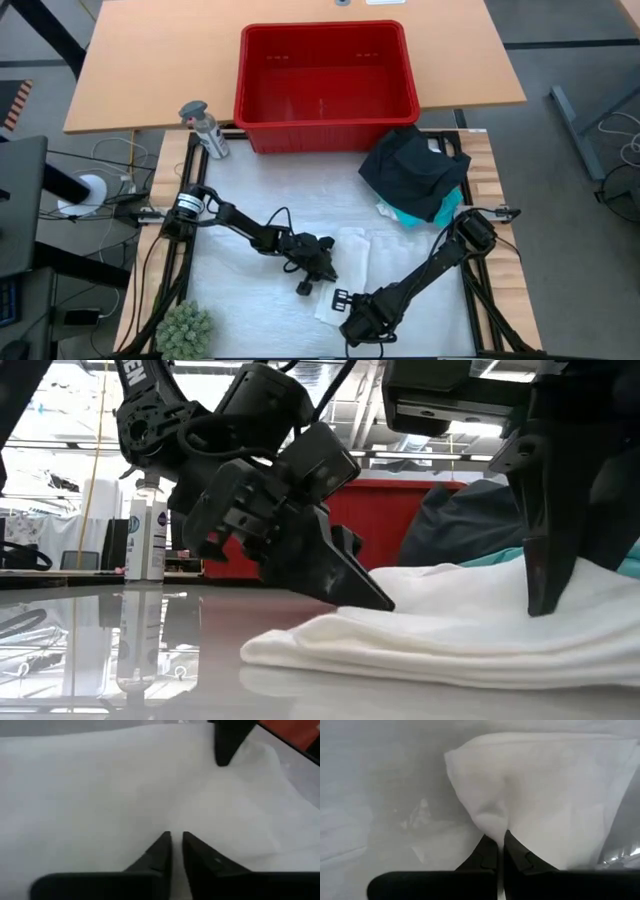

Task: Fold Laundry from Bin
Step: Fold the white underwear

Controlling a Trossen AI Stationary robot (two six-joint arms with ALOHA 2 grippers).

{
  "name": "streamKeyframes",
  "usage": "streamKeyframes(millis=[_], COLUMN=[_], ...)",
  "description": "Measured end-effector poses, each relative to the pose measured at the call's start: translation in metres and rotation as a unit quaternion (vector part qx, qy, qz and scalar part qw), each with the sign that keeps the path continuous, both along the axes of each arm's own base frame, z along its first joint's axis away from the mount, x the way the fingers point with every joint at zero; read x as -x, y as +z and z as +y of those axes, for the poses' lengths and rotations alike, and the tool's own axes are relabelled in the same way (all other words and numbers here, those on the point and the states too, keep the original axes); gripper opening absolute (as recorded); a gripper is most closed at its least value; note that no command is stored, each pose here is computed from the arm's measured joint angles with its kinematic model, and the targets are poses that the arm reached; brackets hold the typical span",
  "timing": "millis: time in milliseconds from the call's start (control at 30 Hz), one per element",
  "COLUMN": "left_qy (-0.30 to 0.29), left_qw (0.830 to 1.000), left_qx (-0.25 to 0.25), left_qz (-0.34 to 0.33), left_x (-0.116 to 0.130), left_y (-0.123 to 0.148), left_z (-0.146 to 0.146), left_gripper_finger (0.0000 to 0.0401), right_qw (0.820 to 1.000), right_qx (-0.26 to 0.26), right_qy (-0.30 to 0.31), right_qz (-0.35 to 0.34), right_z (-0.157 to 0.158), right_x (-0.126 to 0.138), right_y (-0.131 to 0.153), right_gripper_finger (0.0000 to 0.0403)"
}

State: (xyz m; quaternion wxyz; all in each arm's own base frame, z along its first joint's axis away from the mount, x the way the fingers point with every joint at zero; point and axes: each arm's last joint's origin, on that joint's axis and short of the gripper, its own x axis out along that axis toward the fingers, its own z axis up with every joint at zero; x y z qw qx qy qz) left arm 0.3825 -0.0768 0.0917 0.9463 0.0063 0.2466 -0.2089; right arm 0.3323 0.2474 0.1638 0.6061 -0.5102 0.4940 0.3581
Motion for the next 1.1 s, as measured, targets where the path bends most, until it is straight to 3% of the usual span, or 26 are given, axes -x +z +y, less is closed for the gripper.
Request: streamKeyframes(millis=[67, 167, 367, 467, 700, 867, 967, 1100], left_qy=[0.004, 0.014, 0.020, 0.024, 0.037, 0.049, 0.053, 0.048], left_qw=[1.000, 1.000, 0.999, 0.998, 0.996, 0.994, 0.993, 0.991], left_qx=[-0.001, -0.008, -0.013, -0.009, 0.013, 0.035, 0.041, 0.056], left_qz=[0.002, 0.012, 0.047, 0.055, 0.076, 0.093, 0.099, 0.108], left_x=[0.000, 0.001, 0.004, 0.004, 0.006, 0.006, 0.007, 0.007], left_y=[0.000, -0.001, -0.006, -0.007, -0.008, -0.009, -0.010, -0.010], left_z=[0.002, 0.003, 0.004, 0.003, 0.004, 0.004, 0.004, 0.003], left_gripper_finger=[0.0013, 0.0006, 0.0001, 0.0001, 0.0000, 0.0000, 0.0000, 0.0000], right_qw=[1.000, 1.000, 0.993, 0.981, 0.924, 0.861, 0.829, 0.801], right_qx=[0.000, 0.009, -0.016, -0.032, -0.095, -0.129, -0.130, -0.113], right_qy=[0.000, -0.016, -0.110, -0.186, -0.361, -0.486, -0.539, -0.583], right_qz=[0.000, -0.013, -0.034, -0.046, -0.076, -0.079, -0.075, -0.072], right_z=[0.000, 0.000, -0.004, -0.007, -0.014, -0.018, -0.021, -0.025], right_x=[0.000, 0.000, -0.002, -0.003, -0.015, -0.016, -0.013, -0.007], right_y=[0.000, 0.001, 0.010, 0.011, 0.021, 0.021, 0.020, 0.024], right_gripper_finger=[0.0025, 0.0025, 0.0025, 0.0025, 0.0025, 0.0025, 0.0025, 0.0025])
